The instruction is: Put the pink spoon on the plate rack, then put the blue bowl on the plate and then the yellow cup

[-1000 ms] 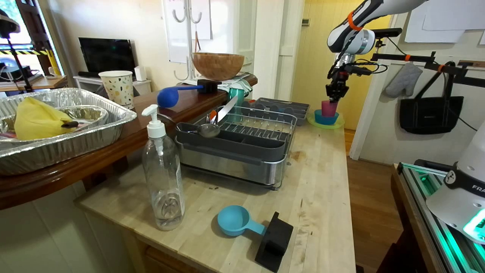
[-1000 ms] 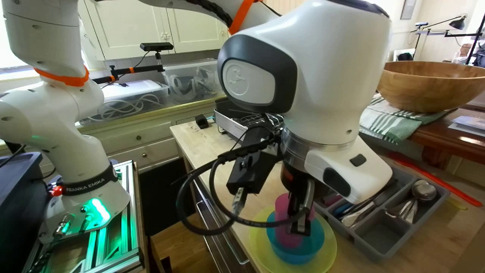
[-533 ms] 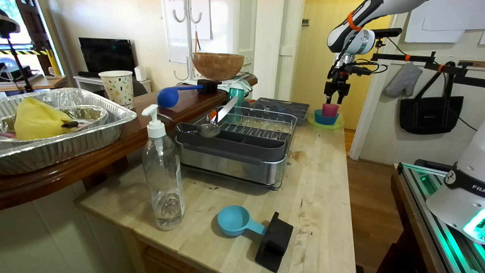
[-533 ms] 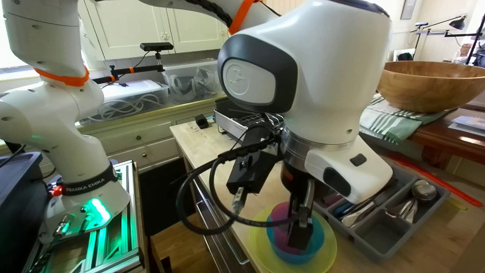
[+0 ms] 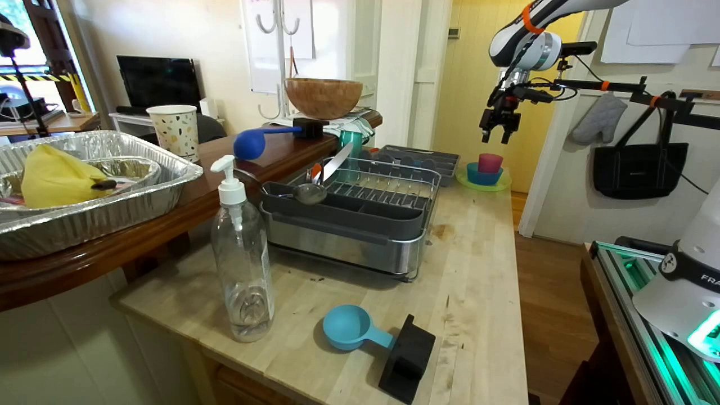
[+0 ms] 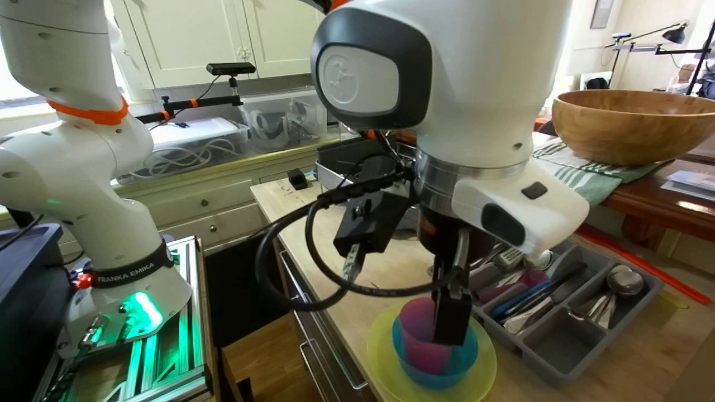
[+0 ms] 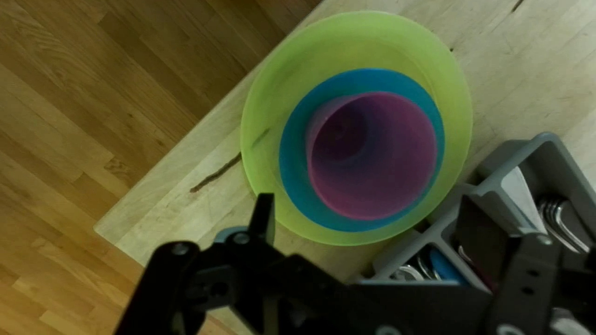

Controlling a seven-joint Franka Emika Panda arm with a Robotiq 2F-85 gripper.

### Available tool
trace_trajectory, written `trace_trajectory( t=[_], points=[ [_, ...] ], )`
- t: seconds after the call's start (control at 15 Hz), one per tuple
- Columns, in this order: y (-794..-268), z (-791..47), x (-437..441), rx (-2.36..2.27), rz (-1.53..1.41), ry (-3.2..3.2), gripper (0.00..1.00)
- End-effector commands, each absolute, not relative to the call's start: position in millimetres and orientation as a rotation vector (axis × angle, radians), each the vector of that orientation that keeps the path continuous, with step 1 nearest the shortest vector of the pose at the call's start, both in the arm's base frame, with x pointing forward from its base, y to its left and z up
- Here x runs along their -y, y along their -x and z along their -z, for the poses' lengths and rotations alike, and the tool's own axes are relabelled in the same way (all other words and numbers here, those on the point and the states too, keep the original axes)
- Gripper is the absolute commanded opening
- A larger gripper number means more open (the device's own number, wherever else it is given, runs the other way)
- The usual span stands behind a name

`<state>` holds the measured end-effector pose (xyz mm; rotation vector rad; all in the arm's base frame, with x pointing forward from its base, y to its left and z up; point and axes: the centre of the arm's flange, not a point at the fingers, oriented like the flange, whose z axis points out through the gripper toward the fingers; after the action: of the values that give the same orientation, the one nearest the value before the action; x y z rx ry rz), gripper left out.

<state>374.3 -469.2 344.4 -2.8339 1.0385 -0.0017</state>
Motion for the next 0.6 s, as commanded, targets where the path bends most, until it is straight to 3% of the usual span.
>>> trace_trajectory(
  t=[0.0,0.53],
  points=[
    [-366.3,-373.8,447.1,-1.012,0.042,2.856,1.00],
    [-359.6,-418.5,402.5,-0.835,0.152,2.920,1.00]
  ],
)
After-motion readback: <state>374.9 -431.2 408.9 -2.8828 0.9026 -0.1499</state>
